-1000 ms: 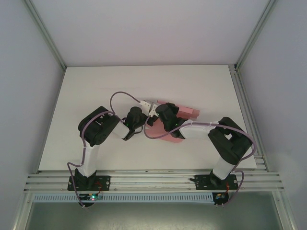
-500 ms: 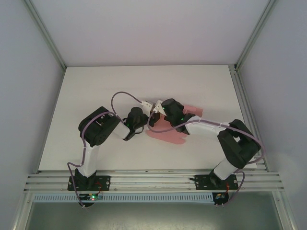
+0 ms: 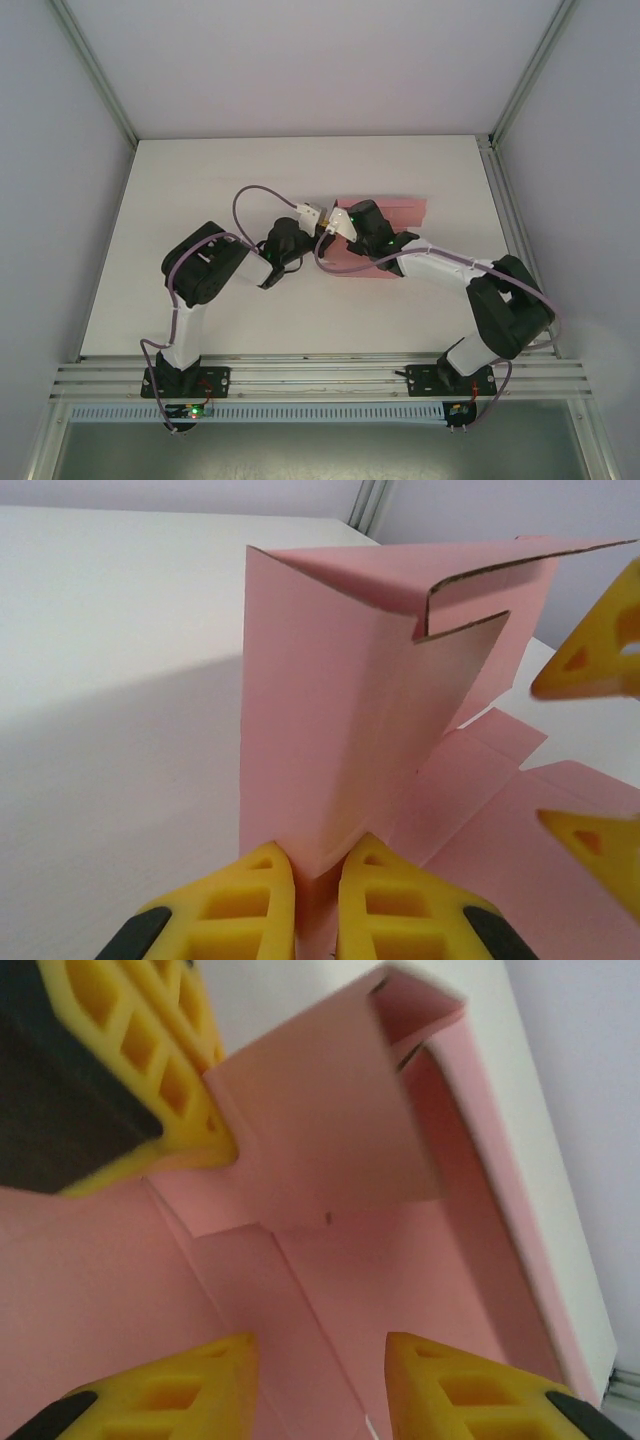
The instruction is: Assemble paper box
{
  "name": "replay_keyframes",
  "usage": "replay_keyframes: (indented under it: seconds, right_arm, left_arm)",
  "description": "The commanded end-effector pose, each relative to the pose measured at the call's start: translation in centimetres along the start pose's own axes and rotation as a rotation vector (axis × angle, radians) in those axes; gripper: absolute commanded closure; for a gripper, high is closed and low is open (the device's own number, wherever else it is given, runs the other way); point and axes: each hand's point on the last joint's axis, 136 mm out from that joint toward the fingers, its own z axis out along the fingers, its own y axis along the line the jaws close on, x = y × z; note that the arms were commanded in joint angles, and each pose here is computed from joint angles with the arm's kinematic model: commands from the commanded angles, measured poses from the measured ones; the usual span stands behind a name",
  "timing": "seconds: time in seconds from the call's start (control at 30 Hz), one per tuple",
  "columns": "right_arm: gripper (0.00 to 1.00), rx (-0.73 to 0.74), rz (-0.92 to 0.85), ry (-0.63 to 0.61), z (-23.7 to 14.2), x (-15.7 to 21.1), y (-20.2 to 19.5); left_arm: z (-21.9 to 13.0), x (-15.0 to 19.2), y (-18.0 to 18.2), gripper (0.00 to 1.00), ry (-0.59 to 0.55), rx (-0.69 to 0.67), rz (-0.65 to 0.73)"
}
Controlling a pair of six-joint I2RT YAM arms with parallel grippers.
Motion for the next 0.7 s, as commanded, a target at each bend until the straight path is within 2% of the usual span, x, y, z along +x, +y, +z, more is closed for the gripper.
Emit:
replay_keyframes:
  seconds: [0.0,0.13,0.17,0.27,0.43,0.67]
  right_arm:
    - [0.60,0.063,0.026,-0.037,-1.1,-1.3,-3.3]
    - [0.55,0.020,-0.040,-0.149,-4.4,-2.6,-3.6]
    - [0.50,0.006,-0.067,-0.168,-5.6,-2.8,-3.7]
    - [0.42,-0.005,-0.104,-0.153,-7.2,-1.7,-4.7]
    - [0.39,0.011,-0.133,0.056,-4.7,3.1,-7.4]
    - [0.37,-0.023,-0.235,0.103,-0.5,3.9,-7.6]
  left_arm:
    - [0.2,-1.6,-0.5,1.00,0.005,-0.017,0.035]
    - [-0.1,-0.6,0.1,1.00,0.049,-0.057,0.039]
    - [-0.2,-0.4,0.2,1.00,0.066,-0.061,0.043]
    - [-0.6,0.2,0.3,1.00,0.098,-0.070,0.053]
    - [-0.8,0.6,0.1,1.00,0.116,-0.059,0.059]
    - [-0.8,0.7,0.3,1.00,0.119,-0.067,0.066]
